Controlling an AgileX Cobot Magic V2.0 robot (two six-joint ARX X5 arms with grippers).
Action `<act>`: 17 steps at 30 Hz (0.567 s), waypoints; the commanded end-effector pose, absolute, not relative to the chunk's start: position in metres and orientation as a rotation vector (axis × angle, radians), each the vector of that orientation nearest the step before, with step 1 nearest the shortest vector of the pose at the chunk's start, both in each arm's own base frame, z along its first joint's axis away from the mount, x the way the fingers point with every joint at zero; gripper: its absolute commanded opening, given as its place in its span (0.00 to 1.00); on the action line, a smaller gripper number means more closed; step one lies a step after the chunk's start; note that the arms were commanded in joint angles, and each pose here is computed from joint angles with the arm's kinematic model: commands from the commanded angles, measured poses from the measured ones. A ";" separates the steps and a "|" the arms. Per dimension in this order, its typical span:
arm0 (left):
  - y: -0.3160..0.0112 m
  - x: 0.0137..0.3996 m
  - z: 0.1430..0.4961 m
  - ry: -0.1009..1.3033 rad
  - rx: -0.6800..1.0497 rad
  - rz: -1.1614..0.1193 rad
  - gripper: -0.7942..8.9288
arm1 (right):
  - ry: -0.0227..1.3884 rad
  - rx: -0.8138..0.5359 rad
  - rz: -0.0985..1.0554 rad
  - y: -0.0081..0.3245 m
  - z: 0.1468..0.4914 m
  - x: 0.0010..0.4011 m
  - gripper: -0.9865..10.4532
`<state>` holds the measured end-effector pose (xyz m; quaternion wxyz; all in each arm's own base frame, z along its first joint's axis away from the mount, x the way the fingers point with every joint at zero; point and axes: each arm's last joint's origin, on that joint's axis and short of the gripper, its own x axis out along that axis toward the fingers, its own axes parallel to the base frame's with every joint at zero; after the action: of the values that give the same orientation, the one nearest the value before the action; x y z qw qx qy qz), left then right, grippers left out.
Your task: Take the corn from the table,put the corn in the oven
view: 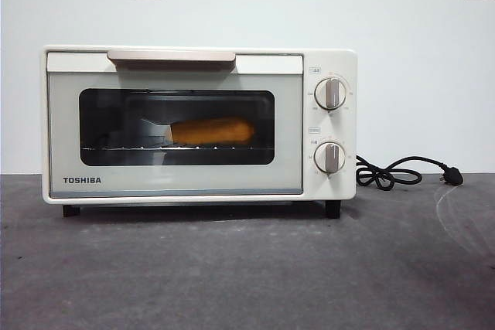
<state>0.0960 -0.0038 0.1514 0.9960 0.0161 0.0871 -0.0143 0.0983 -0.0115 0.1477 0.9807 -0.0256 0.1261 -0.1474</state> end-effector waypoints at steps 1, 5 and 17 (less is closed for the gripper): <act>-0.004 0.097 0.150 0.170 0.043 -0.026 0.08 | 0.239 -0.054 -0.260 -0.011 0.146 0.098 0.09; -0.004 0.097 0.150 0.170 0.043 -0.027 0.08 | 0.195 -0.024 -0.204 -0.009 0.149 0.096 0.09; -0.004 0.097 0.150 0.170 0.043 -0.027 0.08 | 0.177 0.041 -0.143 -0.007 0.150 0.095 0.09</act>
<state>0.0961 -0.0039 0.1517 0.9961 0.0160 0.0854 -0.0144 0.0950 -0.0067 0.1531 0.9937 0.0127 0.0866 -0.0706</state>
